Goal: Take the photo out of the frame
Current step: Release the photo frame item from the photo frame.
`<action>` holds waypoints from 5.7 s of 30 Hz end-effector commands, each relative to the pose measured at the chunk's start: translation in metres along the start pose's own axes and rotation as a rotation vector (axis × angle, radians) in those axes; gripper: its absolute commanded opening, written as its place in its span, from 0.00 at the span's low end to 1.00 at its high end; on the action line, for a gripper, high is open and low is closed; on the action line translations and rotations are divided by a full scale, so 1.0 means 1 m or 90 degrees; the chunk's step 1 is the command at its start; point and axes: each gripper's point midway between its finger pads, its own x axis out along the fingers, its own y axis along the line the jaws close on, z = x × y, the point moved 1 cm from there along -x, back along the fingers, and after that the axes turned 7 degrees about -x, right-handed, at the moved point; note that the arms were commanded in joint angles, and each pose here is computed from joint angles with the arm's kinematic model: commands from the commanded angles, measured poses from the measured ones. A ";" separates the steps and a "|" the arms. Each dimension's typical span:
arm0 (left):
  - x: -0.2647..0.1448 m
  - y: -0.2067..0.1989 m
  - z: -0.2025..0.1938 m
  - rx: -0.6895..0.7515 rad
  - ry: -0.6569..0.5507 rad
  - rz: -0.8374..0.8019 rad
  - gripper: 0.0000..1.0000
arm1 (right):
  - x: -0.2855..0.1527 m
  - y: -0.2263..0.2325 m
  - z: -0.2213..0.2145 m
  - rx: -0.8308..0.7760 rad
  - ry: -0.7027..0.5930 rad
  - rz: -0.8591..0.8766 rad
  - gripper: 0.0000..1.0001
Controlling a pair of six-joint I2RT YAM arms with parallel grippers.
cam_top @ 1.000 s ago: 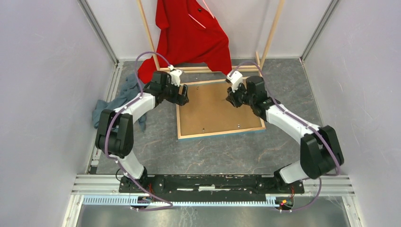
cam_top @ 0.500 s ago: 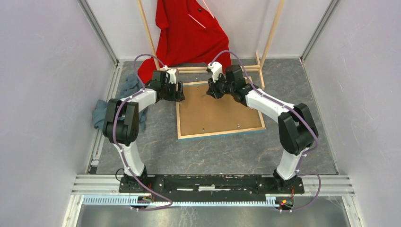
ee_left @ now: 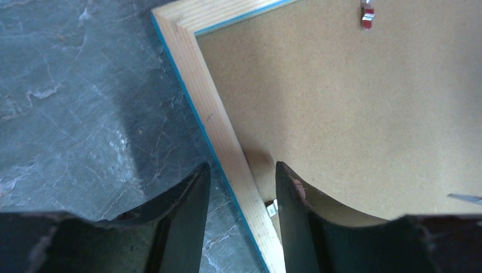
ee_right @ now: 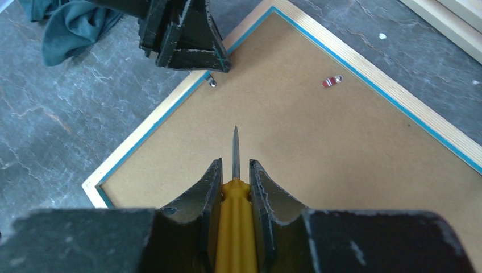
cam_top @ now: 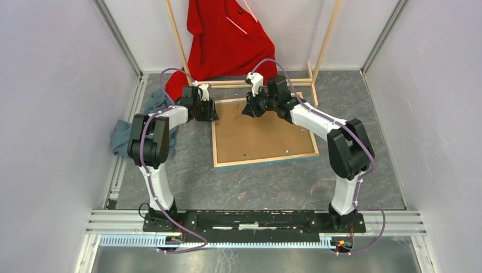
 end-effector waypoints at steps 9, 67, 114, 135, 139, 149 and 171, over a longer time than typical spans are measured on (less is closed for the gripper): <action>0.017 -0.009 0.003 -0.040 -0.008 -0.048 0.33 | 0.024 0.009 0.012 0.035 0.000 0.078 0.00; 0.027 -0.048 -0.037 -0.003 0.033 -0.149 0.23 | 0.084 -0.015 -0.018 0.141 0.036 0.142 0.00; 0.033 -0.037 -0.035 -0.028 0.031 -0.103 0.15 | 0.068 0.023 -0.026 -0.034 0.083 0.177 0.00; 0.034 -0.036 -0.035 -0.029 0.030 -0.097 0.14 | 0.061 0.036 -0.030 -0.223 0.118 0.130 0.00; 0.034 -0.036 -0.035 -0.030 0.031 -0.097 0.14 | 0.059 0.038 -0.034 -0.270 0.130 0.118 0.00; 0.035 -0.035 -0.035 -0.030 0.032 -0.096 0.14 | 0.057 0.053 -0.041 -0.344 0.152 0.136 0.00; 0.036 -0.035 -0.035 -0.031 0.033 -0.096 0.14 | 0.059 0.085 -0.037 -0.394 0.138 0.202 0.00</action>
